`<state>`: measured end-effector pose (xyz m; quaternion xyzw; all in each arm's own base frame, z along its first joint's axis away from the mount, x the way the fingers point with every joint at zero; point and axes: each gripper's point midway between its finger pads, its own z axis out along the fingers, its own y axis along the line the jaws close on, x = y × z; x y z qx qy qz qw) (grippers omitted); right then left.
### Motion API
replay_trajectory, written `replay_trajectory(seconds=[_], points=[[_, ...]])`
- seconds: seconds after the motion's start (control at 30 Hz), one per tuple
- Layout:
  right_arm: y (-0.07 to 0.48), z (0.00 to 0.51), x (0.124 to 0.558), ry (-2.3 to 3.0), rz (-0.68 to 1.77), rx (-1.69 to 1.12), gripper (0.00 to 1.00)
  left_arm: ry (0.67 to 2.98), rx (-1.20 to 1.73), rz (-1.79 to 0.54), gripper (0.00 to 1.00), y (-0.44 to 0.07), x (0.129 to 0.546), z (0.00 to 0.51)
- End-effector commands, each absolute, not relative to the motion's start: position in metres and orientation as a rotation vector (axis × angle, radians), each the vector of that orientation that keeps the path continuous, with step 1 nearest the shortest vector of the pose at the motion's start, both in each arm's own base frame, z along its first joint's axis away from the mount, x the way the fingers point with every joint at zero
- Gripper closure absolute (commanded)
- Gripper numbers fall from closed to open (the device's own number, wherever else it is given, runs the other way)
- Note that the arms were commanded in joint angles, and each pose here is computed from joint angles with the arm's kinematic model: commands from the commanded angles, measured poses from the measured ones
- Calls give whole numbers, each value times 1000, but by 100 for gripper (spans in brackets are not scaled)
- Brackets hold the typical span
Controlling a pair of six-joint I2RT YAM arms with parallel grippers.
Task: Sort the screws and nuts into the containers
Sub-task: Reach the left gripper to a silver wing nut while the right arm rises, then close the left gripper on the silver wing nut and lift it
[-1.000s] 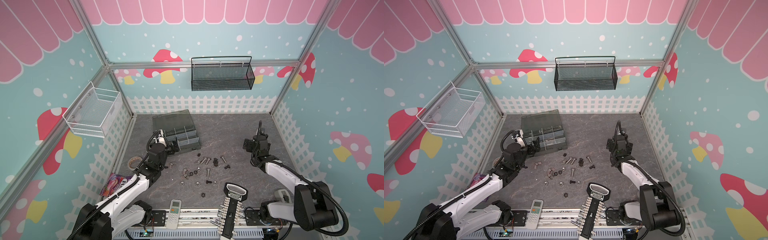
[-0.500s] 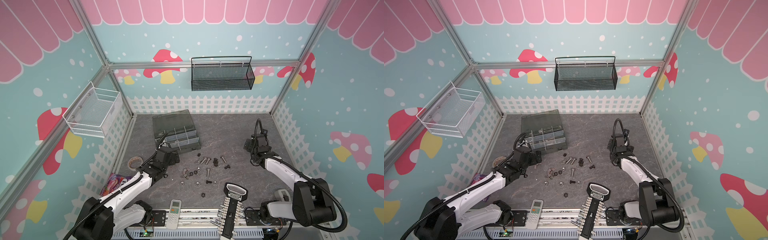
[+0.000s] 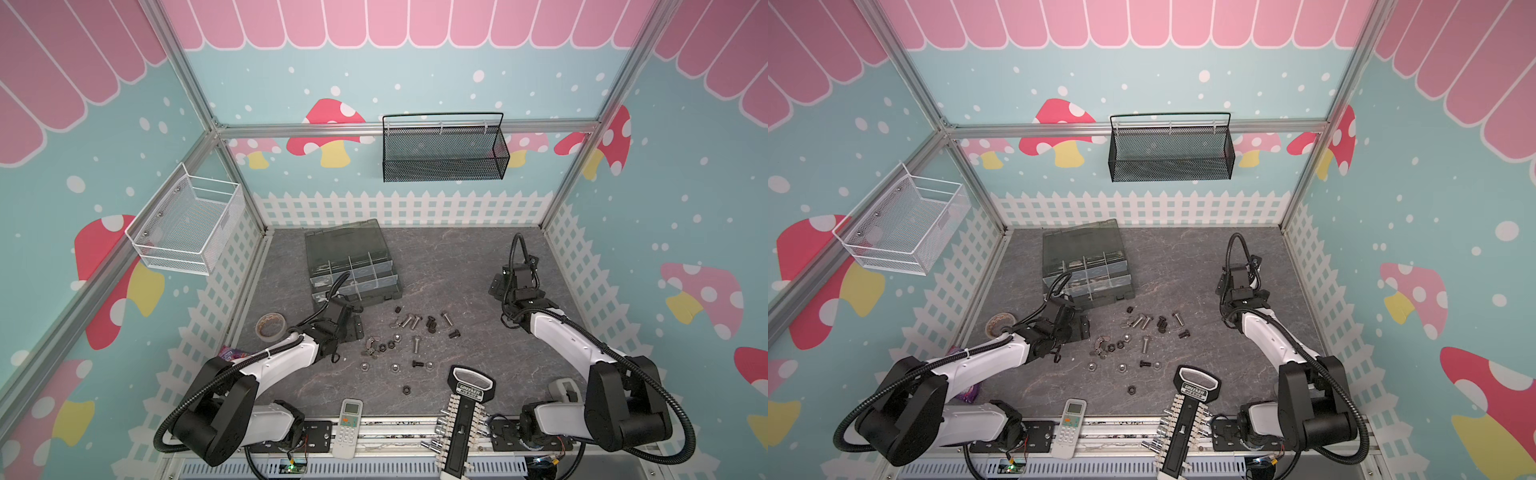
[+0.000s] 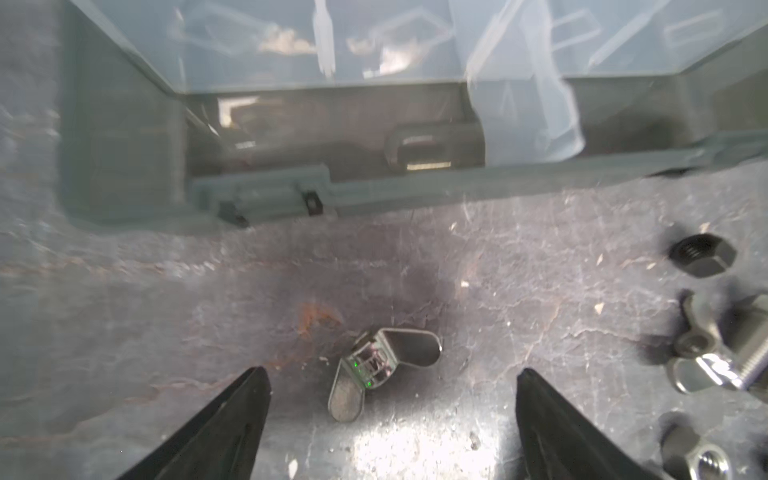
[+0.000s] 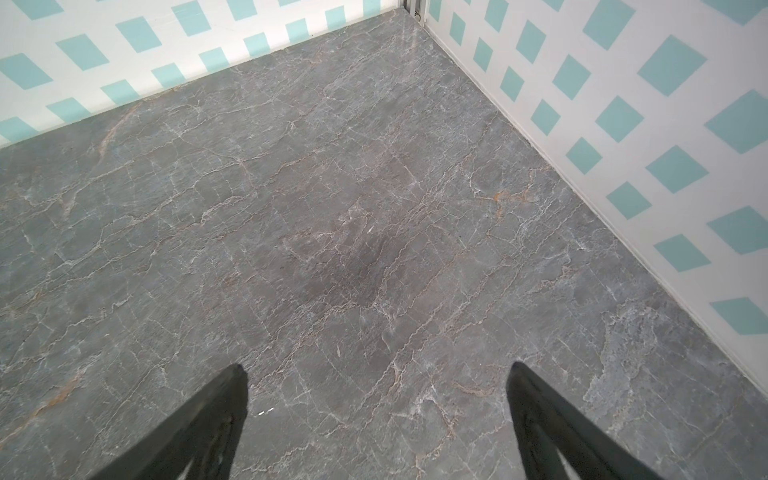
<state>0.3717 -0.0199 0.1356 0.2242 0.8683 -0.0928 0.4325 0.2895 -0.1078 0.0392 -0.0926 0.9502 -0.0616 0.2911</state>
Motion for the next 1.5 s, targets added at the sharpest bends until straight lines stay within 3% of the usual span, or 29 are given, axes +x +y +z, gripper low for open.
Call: replay_trajectory(seconds=[0.0, 0.53, 1.03, 1.47], points=[[-25, 138, 367, 2146, -244, 624, 2, 2589, -291, -181, 13, -109, 286, 31], [-28, 139, 364, 2129, -254, 657, 2, 2637, -502, -139, 42, -80, 292, 7], [-28, 139, 367, 2125, -254, 663, 2, 2695, -481, -12, 42, -78, 273, 9], [-28, 136, 364, 2137, -262, 658, 2, 2727, -509, 38, 58, -78, 279, 3]])
